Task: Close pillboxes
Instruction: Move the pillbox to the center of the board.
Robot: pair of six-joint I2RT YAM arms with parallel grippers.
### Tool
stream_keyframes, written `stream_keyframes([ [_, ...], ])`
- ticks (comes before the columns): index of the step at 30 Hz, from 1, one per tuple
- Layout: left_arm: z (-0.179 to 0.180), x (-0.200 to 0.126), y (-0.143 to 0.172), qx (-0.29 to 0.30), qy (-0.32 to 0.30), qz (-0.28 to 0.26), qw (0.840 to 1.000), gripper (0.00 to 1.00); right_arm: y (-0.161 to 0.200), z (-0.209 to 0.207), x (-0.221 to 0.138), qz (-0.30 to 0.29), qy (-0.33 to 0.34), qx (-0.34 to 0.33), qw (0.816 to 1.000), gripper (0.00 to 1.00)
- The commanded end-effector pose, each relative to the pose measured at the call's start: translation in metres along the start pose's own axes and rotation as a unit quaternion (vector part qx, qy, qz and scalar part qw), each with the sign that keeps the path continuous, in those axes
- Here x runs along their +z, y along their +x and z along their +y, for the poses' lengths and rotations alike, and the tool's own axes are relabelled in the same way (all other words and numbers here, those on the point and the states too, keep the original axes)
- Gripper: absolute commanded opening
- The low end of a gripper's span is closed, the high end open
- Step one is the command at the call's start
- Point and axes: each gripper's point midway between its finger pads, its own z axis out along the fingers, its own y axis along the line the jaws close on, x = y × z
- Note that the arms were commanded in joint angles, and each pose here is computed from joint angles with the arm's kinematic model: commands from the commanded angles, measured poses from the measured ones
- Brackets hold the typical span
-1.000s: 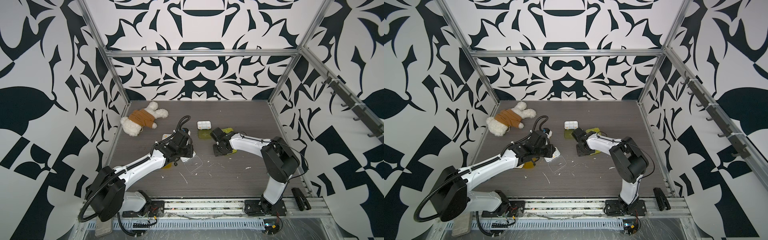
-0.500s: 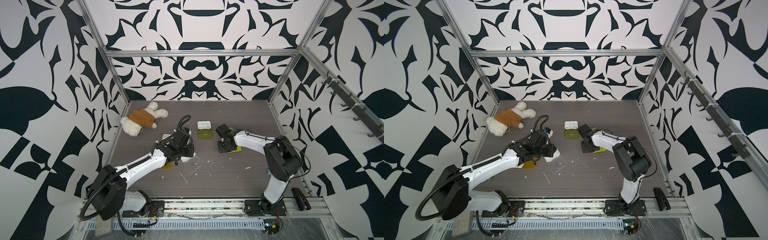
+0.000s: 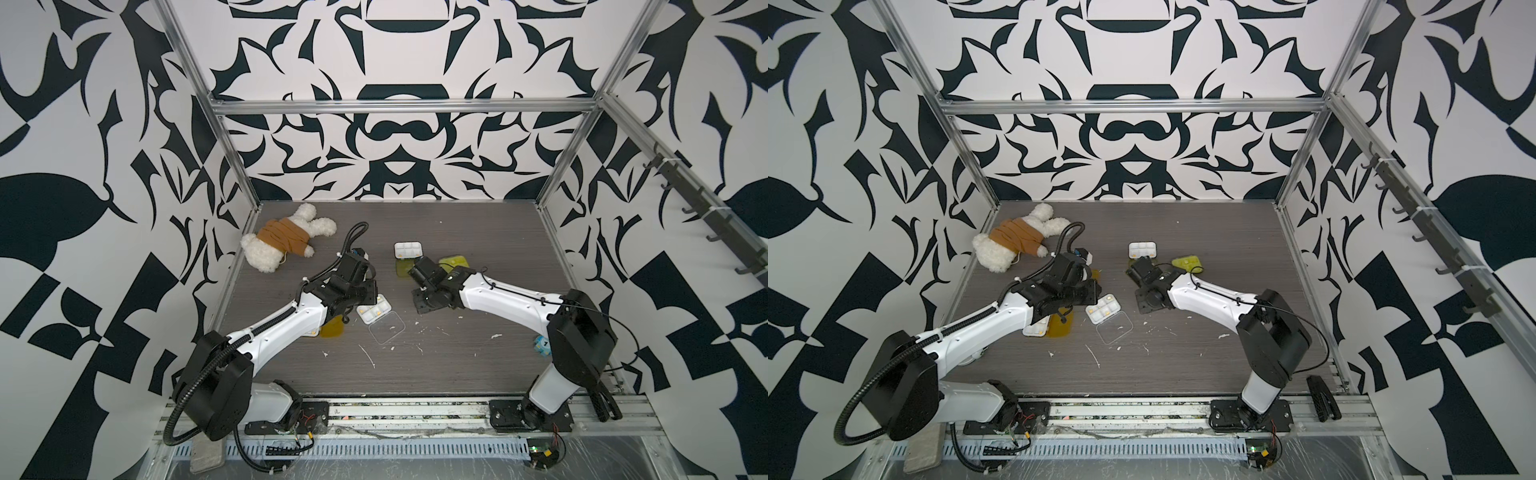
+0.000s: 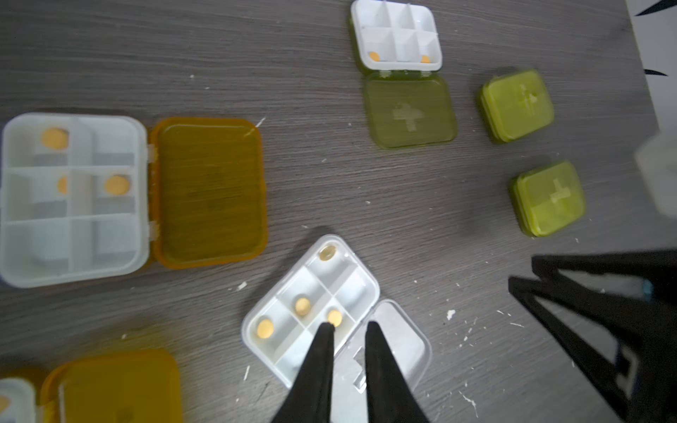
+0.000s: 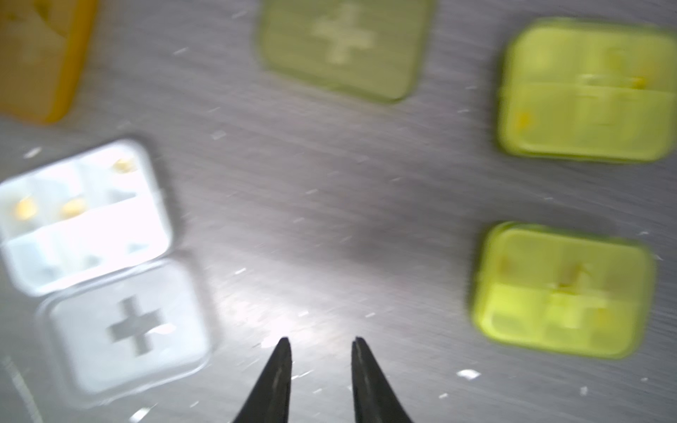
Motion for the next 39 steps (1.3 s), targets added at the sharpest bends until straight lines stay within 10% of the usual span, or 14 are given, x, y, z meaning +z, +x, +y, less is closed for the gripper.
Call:
stream_keyframes([
  [1, 0.021, -0.006, 0.011, -0.028, -0.028, 0.008, 0.999, 0.23, -0.004, 0.034, -0.012, -0.026, -0.002, -0.003, 1.0, 0.44],
  [14, 0.034, -0.039, 0.008, -0.041, -0.035, -0.033, 0.998, 0.74, 0.006, 0.06, 0.022, -0.004, 0.045, -0.052, 0.998, 0.48],
  [39, 0.028, -0.031, 0.009, -0.05, -0.016, -0.028, 0.998, 0.78, 0.039, 0.027, 0.039, 0.035, 0.07, -0.056, 0.995, 0.45],
])
